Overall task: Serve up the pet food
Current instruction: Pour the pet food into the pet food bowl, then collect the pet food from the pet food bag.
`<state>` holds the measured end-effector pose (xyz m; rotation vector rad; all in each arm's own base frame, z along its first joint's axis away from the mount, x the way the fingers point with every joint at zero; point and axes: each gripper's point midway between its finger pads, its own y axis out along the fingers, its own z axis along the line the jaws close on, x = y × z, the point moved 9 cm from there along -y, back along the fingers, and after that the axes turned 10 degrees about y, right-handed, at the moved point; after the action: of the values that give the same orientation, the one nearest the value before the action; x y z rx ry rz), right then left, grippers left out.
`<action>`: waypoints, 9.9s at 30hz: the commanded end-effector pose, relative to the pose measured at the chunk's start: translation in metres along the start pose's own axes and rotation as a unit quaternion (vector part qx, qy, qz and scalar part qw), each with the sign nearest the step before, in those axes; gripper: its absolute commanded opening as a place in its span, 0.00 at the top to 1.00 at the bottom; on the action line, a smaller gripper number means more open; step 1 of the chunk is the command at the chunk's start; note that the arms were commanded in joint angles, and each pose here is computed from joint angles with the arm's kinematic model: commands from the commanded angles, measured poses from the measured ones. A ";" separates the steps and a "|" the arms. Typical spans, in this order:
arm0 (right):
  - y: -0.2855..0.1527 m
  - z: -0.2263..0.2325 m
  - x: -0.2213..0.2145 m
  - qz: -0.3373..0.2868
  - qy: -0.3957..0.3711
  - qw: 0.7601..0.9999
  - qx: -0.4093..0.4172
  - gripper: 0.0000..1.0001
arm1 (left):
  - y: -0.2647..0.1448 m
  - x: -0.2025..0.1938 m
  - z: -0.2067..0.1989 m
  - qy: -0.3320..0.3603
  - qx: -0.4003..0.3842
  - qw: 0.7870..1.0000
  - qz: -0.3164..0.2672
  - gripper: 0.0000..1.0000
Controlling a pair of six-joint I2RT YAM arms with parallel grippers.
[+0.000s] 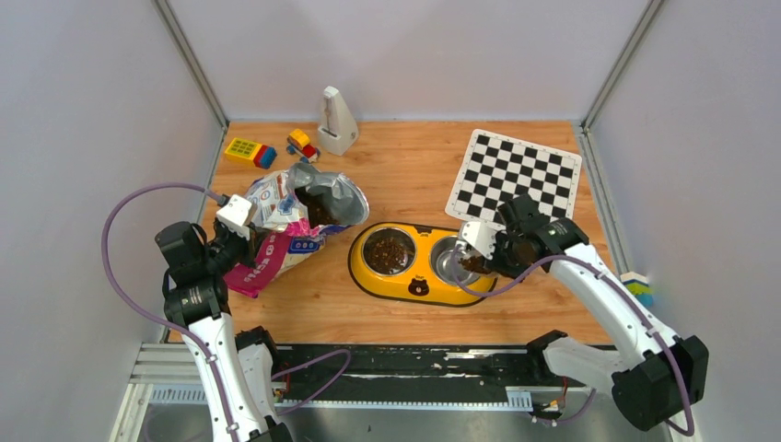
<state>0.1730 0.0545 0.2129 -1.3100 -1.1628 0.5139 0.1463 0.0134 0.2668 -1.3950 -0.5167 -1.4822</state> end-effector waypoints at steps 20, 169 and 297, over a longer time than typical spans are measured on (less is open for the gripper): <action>-0.017 -0.021 0.044 0.136 -0.046 0.985 -0.100 1.00 | -0.001 0.023 0.010 0.072 0.014 0.996 -0.055 1.00; 0.142 0.037 0.321 -0.175 -0.323 0.929 0.052 1.00 | 0.072 0.080 0.002 0.056 -0.085 0.984 0.149 0.72; 0.122 0.080 0.351 -0.290 -0.069 0.905 0.303 1.00 | -0.015 -0.003 -0.033 0.177 -0.012 0.977 0.118 1.00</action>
<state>0.2868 0.4316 0.1525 -0.4753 -1.2664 0.5653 0.0985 -0.0034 0.2411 -1.2054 0.0711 -1.4273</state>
